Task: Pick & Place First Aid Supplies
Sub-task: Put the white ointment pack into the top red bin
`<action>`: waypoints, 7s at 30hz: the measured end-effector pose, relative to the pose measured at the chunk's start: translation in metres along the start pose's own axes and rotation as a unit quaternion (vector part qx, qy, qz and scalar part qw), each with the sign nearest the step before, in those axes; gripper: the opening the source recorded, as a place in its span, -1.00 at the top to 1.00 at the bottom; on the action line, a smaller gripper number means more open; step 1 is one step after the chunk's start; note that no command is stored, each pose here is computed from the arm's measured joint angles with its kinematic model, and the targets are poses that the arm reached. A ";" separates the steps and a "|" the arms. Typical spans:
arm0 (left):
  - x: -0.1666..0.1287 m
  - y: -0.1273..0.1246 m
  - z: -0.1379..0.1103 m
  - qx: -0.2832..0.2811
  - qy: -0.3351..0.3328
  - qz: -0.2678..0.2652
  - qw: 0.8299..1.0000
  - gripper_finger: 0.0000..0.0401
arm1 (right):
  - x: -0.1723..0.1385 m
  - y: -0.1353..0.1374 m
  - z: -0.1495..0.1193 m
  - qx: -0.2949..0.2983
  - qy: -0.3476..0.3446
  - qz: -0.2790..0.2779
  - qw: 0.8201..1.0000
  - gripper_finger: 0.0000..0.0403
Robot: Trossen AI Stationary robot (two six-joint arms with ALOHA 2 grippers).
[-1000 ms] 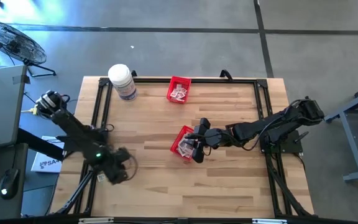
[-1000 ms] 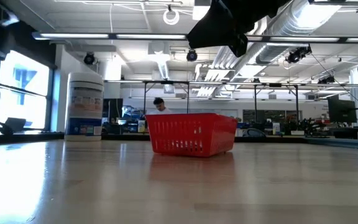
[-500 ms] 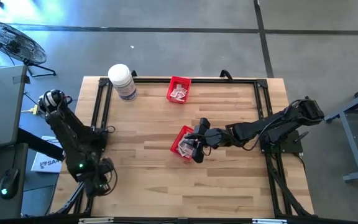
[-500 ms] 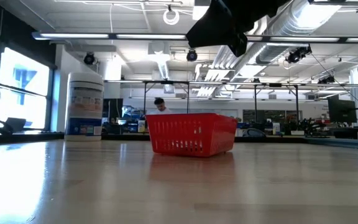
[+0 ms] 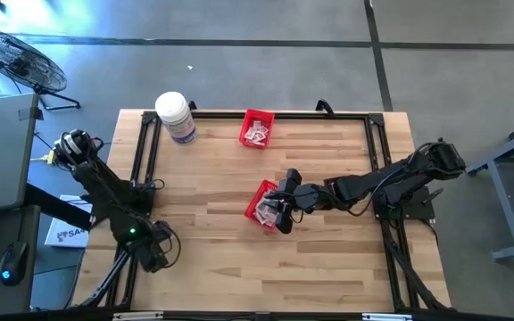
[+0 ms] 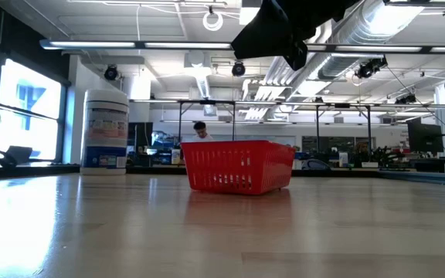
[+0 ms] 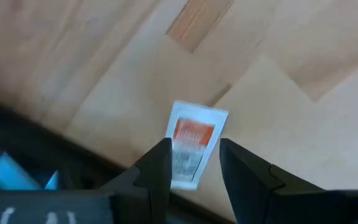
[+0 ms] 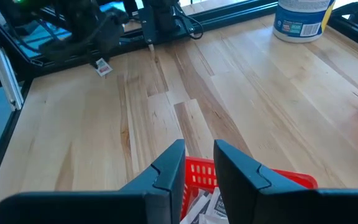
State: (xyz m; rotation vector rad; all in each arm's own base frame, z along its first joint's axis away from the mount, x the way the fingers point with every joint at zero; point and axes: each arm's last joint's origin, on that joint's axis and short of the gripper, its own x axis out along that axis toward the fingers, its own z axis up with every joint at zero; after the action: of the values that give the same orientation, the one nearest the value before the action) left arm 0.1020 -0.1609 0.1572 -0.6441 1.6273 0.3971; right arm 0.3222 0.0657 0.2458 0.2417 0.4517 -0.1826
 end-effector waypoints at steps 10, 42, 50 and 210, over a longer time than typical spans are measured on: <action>0.018 -0.005 0.021 0.034 0.008 0.013 0.999 0.35 | 0.000 0.000 0.000 0.000 -0.001 -0.001 1.000 0.61; -0.012 -0.027 0.058 0.169 -0.094 -0.012 0.981 0.35 | 0.000 0.000 0.000 0.000 -0.001 0.000 1.000 0.61; -0.018 -0.029 0.030 0.170 -0.034 -0.003 0.985 0.35 | 0.000 0.000 0.000 0.000 -0.001 -0.001 1.000 0.61; -0.008 -0.001 0.032 -0.060 -0.308 -0.126 0.941 1.00 | 0.000 0.001 0.003 0.005 -0.014 0.005 1.000 0.61</action>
State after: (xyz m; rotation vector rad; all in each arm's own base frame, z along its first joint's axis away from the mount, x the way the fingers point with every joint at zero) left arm 0.1286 -0.1410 0.1603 -0.7221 0.9165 0.4552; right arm 0.3236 0.0659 0.2486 0.2506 0.4221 -0.1790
